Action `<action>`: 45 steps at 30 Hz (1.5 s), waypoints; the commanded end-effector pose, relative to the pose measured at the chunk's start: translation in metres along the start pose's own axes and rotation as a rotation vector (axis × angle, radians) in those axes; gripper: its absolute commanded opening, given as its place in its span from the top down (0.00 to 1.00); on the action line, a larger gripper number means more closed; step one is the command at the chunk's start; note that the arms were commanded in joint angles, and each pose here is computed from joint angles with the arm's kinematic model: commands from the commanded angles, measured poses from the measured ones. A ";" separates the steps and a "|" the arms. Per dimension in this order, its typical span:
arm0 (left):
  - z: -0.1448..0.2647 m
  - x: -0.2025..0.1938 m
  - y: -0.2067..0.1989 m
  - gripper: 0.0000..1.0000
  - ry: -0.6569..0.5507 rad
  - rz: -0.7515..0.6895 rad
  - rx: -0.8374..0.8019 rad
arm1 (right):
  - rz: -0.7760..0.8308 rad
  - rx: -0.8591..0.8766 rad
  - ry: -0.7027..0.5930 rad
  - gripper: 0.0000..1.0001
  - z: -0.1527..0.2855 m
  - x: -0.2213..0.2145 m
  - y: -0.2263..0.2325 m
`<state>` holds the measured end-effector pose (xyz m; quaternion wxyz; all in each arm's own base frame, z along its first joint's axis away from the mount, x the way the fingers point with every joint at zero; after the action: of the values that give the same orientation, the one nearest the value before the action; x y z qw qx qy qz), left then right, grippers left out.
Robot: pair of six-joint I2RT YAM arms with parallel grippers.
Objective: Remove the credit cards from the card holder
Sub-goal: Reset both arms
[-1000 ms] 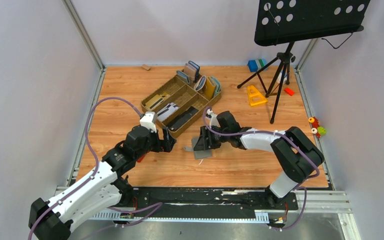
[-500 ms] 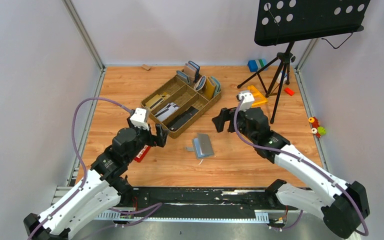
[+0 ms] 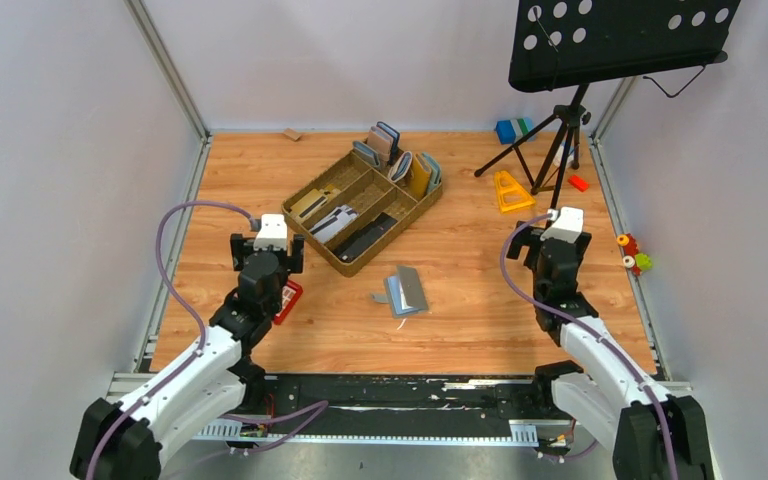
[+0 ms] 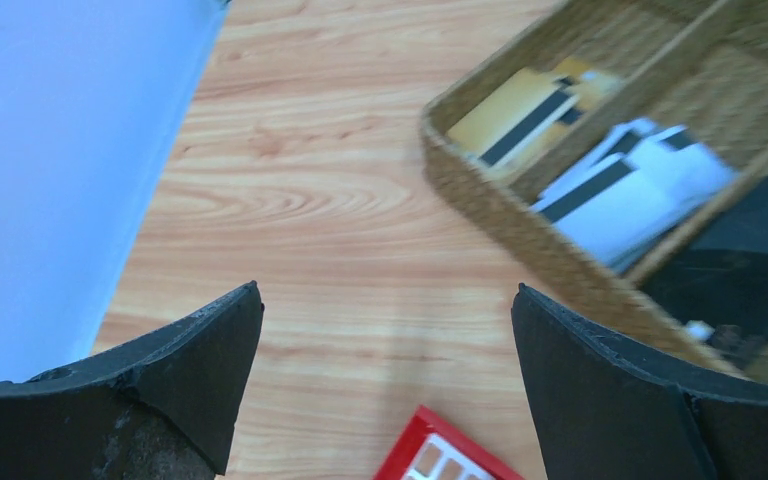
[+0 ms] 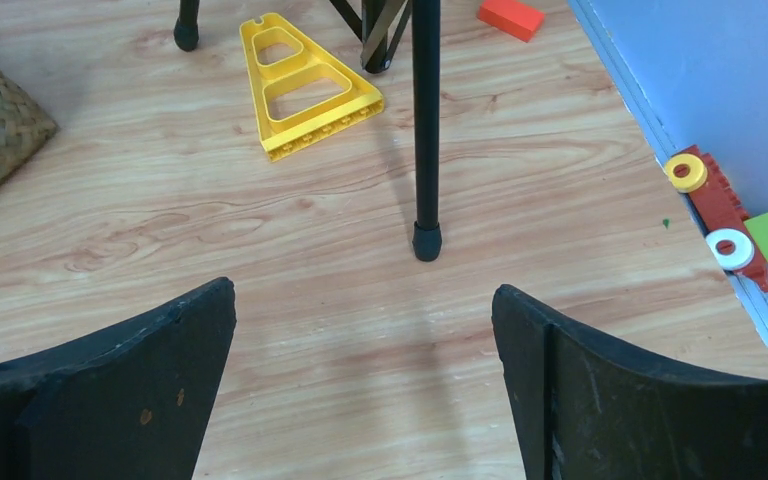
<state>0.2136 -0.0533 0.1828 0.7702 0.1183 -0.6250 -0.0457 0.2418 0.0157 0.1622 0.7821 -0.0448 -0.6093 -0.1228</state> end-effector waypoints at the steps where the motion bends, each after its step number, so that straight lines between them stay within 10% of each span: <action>1: -0.017 -0.007 0.017 0.00 -0.056 -0.019 0.139 | 0.045 0.057 -0.095 0.00 -0.010 0.010 0.005; 27: -0.067 -0.064 0.028 0.01 -0.207 0.045 -0.042 | 0.091 -0.046 -0.149 0.00 -0.057 -0.037 -0.016; 45: -0.085 -0.065 0.027 0.00 -0.090 0.050 -0.029 | 0.092 -0.043 -0.147 0.00 -0.058 -0.037 -0.016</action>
<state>0.2743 -0.0022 0.1002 0.7599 0.0912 -0.6421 -0.0451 0.2750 -0.0075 0.0958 0.7599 -0.1089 -0.6356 -0.0819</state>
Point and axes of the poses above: each gripper's point midway between its finger pads, its own z axis back along the fingers, its own y axis along the line the jaws close on, x = y × z, the point moved 8 cm from there along z, back along the fingers, and after that the axes turned 4 degrees about -z, right-handed, at the moved point
